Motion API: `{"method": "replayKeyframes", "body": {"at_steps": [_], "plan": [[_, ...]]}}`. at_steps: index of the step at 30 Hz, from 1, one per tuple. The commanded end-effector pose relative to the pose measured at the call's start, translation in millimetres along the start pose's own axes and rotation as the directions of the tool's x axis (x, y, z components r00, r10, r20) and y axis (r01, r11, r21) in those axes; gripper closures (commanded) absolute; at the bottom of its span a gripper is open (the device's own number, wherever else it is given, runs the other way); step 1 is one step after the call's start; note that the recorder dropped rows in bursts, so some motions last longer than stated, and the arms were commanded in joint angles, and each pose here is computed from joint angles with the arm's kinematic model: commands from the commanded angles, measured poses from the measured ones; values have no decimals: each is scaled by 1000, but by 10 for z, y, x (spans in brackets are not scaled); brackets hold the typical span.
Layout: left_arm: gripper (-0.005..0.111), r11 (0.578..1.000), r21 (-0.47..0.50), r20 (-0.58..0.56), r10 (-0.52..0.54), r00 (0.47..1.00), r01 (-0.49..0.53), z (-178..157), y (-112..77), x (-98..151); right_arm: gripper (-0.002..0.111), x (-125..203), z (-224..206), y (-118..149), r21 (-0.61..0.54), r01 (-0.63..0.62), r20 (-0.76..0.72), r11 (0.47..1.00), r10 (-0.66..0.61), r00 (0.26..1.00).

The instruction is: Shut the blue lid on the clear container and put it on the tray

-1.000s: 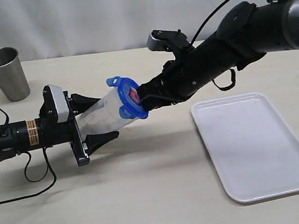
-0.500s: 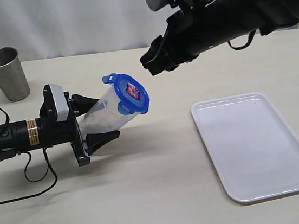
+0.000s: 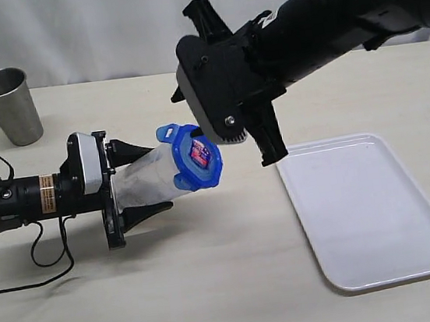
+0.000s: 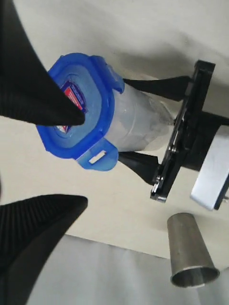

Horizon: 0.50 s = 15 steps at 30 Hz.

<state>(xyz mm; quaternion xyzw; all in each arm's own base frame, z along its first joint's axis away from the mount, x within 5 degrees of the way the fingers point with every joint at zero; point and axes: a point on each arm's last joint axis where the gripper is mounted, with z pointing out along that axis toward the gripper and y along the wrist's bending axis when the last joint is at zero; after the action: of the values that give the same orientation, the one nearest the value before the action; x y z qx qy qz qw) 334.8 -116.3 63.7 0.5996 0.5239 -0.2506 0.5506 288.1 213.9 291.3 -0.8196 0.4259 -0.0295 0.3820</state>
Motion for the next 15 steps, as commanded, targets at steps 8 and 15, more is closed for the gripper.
{"method": "replayKeyframes", "body": {"at_steps": [8, 15], "plan": [[107, 999, 6, 41, 40, 998, -41, -6, 17, -81, 64, 43, 411, 137, -87, 179, -52, 980, -184, 981], [107, 999, 6, 41, 40, 998, -41, -6, 17, -81, 65, 116, 552, 101, -37, 253, -93, 967, -256, 962]]}}
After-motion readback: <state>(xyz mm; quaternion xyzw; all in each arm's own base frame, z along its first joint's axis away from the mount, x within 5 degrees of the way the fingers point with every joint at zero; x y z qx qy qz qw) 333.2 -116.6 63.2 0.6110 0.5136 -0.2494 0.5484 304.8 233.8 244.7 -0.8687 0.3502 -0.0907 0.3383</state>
